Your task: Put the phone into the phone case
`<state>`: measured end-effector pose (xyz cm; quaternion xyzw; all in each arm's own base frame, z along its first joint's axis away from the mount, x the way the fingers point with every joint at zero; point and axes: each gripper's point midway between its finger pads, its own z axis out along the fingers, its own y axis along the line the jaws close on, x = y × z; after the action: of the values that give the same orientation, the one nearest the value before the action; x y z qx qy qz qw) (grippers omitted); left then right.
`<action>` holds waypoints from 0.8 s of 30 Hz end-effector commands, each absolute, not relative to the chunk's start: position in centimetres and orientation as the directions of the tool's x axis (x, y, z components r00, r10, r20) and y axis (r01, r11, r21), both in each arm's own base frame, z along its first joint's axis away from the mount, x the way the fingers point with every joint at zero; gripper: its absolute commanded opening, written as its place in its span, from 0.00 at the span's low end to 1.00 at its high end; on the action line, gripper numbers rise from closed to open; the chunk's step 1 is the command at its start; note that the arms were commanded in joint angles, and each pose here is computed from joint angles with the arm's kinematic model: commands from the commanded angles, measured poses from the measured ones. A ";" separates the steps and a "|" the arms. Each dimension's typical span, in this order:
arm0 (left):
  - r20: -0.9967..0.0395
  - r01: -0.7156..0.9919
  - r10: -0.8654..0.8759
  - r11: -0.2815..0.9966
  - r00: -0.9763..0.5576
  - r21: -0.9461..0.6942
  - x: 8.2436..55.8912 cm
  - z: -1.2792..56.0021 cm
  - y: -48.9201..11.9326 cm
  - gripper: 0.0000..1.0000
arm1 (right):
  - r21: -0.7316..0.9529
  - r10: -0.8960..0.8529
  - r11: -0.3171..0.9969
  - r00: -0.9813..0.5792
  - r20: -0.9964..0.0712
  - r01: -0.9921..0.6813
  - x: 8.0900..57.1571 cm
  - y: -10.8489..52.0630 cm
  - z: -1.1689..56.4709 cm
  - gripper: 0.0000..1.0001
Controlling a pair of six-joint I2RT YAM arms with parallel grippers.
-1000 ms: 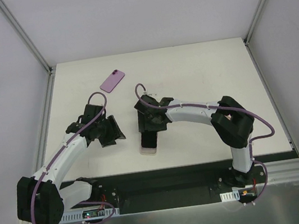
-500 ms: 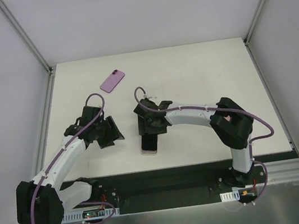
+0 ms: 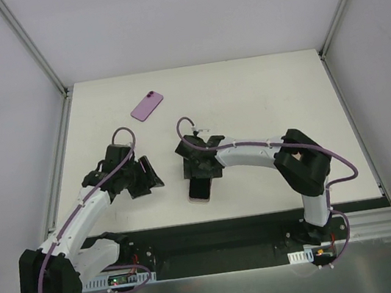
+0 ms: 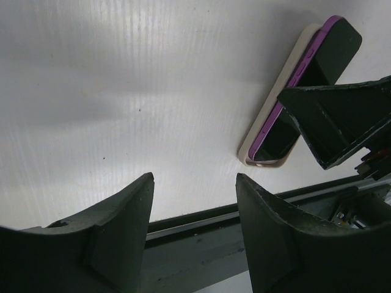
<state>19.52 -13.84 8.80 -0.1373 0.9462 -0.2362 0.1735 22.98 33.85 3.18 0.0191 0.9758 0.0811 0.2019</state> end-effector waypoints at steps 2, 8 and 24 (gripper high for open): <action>-0.263 -0.163 -0.342 0.834 -0.902 -0.527 18.5 8.7 -13.9 0.55 | 0.036 0.072 0.997 -0.916 -0.395 0.063 21.4 30.3 4.4 0.86; -0.228 -0.169 -0.347 0.811 -0.910 -0.560 18.0 8.6 -14.6 0.55 | 0.117 0.099 0.992 -0.899 -0.426 0.054 21.5 30.5 7.5 0.96; -0.178 -0.079 -0.251 0.759 -0.951 -0.646 15.6 7.8 -20.8 0.05 | 0.093 -0.077 0.984 -0.830 -0.553 -0.154 30.5 26.1 10.4 0.46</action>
<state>15.57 -18.32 7.76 -0.0957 0.9348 -0.3178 0.1262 28.61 25.99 10.92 -0.0044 0.9597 0.0664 0.2730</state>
